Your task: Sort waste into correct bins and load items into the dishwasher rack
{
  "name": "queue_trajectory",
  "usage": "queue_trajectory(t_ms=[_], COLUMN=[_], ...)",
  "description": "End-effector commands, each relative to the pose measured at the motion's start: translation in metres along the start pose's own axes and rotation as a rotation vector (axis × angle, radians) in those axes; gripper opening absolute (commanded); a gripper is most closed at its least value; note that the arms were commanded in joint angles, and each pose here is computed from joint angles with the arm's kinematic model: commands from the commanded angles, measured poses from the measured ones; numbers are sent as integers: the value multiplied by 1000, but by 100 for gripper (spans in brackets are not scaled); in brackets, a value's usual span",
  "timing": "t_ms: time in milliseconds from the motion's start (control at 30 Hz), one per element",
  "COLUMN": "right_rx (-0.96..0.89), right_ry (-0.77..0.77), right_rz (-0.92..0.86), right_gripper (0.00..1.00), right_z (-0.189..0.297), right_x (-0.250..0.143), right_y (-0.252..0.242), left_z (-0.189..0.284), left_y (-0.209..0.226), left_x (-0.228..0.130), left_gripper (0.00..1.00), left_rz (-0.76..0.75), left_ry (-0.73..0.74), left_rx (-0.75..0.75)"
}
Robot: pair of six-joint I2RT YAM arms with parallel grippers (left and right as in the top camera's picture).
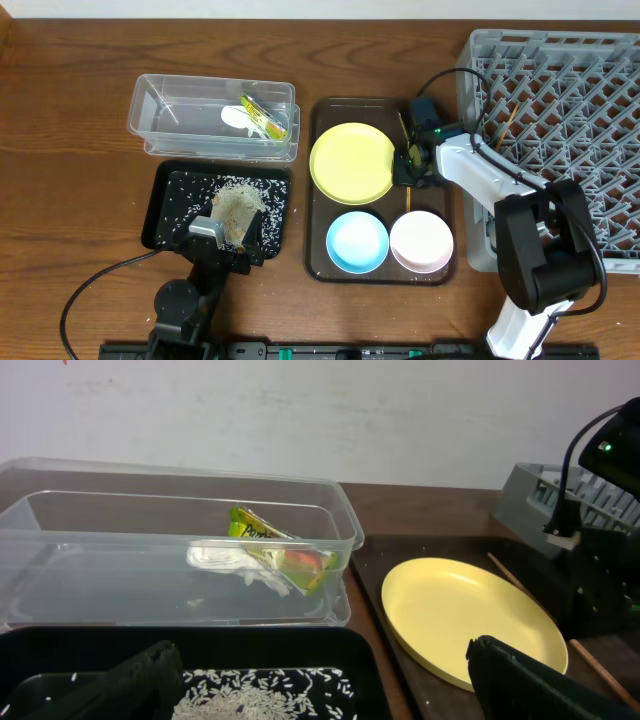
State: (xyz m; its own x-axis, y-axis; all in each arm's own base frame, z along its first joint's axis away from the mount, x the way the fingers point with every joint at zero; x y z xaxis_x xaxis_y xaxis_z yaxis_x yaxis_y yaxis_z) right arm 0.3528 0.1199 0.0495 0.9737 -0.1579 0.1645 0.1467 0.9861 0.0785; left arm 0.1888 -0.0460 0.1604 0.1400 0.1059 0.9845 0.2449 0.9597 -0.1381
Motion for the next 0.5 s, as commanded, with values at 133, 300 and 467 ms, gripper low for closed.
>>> queue_trajectory(t_ms=[133, 300, 467], right_rx=[99, 104, -81], right_ry=[-89, -302, -512], right_rz=[66, 78, -9], right_gripper=[1, 1, 1], right_z=[52, 127, 186], right_x=[12, 23, 29], right_y=[-9, -23, -71], left_z=[-2, -2, -2], left_y=[3, 3, 3], left_x=[-13, -13, -13], left_gripper=[93, 93, 93], left_rz=[-10, -10, -10], left_ry=[32, 32, 33], left_rx=[14, 14, 14])
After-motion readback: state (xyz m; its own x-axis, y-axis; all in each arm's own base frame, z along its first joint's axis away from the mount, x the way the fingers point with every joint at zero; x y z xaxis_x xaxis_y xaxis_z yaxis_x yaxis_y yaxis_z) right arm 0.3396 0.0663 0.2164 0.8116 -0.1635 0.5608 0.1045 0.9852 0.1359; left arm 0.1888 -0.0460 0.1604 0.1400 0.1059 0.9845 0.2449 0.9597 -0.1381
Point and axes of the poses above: each gripper's point midway between its finger pads, its own z axis back along the fingers, its own y axis along the line the jaws close on, x = y × z, the point moved 5 cm from there along z, back along the fingers, and after that the axes turned 2 degrees about -z, right-handed, at the moved point
